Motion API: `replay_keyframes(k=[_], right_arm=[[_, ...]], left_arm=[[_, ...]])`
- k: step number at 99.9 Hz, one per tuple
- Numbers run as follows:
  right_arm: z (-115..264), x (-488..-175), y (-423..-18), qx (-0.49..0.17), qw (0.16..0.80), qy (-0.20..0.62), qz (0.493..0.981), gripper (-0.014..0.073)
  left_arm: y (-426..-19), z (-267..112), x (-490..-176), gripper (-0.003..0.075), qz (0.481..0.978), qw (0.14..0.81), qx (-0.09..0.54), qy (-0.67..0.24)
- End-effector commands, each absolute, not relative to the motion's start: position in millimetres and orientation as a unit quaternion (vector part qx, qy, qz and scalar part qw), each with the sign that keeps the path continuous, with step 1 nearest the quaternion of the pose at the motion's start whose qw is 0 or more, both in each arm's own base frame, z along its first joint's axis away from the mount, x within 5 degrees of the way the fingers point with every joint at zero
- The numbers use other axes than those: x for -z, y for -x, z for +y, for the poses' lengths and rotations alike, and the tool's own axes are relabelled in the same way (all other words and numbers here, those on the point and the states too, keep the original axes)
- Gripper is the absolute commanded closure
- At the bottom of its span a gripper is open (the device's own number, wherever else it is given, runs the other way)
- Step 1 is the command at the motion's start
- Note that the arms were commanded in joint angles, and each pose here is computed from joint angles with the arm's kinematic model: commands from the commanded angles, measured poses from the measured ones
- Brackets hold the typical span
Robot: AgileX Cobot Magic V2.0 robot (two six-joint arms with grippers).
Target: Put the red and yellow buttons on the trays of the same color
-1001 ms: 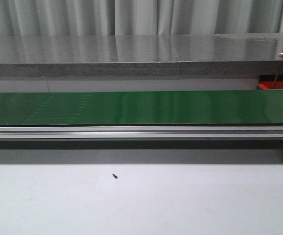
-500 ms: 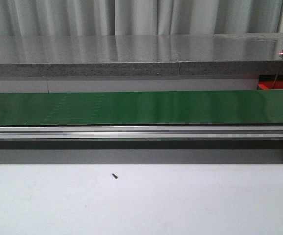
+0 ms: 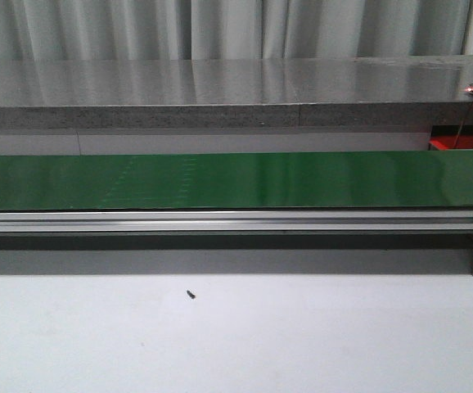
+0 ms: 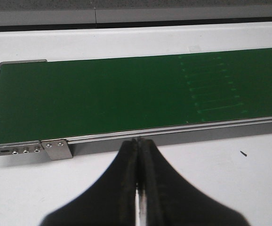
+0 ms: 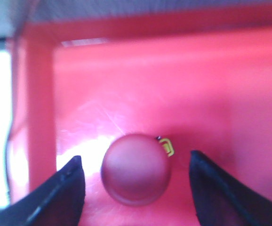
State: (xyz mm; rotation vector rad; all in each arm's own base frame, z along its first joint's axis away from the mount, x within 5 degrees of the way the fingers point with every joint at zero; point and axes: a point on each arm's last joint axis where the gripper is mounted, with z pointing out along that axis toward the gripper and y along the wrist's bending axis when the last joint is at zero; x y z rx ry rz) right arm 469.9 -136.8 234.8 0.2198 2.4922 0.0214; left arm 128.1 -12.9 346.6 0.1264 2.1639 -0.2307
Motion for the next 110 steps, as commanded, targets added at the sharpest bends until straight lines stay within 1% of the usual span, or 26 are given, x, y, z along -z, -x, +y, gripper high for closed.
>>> replay_keyframes(k=[1, 7, 10, 14, 24, 35, 42, 46, 60, 66, 80, 93, 110], right_arm=[[-134, -302, -456, 0.005, 0.386, -0.079, 0.919, 0.0111], [-131, -317, -448, 0.006, 0.392, -0.077, 0.917, 0.0117], [-130, -323, -444, 0.005, 0.392, -0.075, 0.917, 0.0134], [-128, -332, -438, 0.005, 0.394, -0.073, 0.916, 0.0183], [-121, -347, -422, 0.004, 0.395, -0.070, 0.916, 0.0360], [-110, -355, -402, 0.003, 0.397, -0.066, 0.915, 0.0582], [-106, -357, -389, 0.003, 0.400, -0.067, 0.914, 0.0673], [-102, -359, -381, 0.004, 0.405, -0.067, 0.912, 0.0660], [-93, -362, -351, 0.012, 0.429, -0.071, 0.901, 0.0665], [-87, -366, -336, 0.018, 0.448, -0.071, 0.891, 0.0665], [-70, -364, -300, 0.027, 0.488, -0.068, 0.870, 0.0665], [-56, -354, -267, 0.030, 0.510, -0.063, 0.858, 0.0665], [-37, -335, -238, 0.024, 0.525, -0.045, 0.850, 0.0665]], left_arm=[[-130, -13, -361, 0.0740, 0.856, 0.506, 0.098, -0.043], [-130, -13, -361, 0.0740, 0.856, 0.506, 0.098, -0.043], [-130, -13, -361, 0.0740, 0.856, 0.506, 0.098, -0.043], [-130, -13, -361, 0.0740, 0.856, 0.506, 0.098, -0.043], [-130, -13, -361, 0.0740, 0.856, 0.506, 0.098, -0.043], [-130, -13, -361, 0.0740, 0.856, 0.506, 0.098, -0.043], [-130, -13, -361, 0.0740, 0.856, 0.506, 0.098, -0.043], [-130, -13, -361, 0.0740, 0.856, 0.506, 0.098, -0.043], [-130, -13, -361, 0.0740, 0.856, 0.506, 0.098, -0.043], [-130, -13, -361, 0.0740, 0.856, 0.506, 0.098, -0.043], [-130, -13, -361, 0.0740, 0.856, 0.506, 0.098, -0.043], [-130, -13, -361, 0.0740, 0.856, 0.506, 0.098, -0.043], [-130, -13, -361, 0.0740, 0.856, 0.506, 0.098, -0.043]])
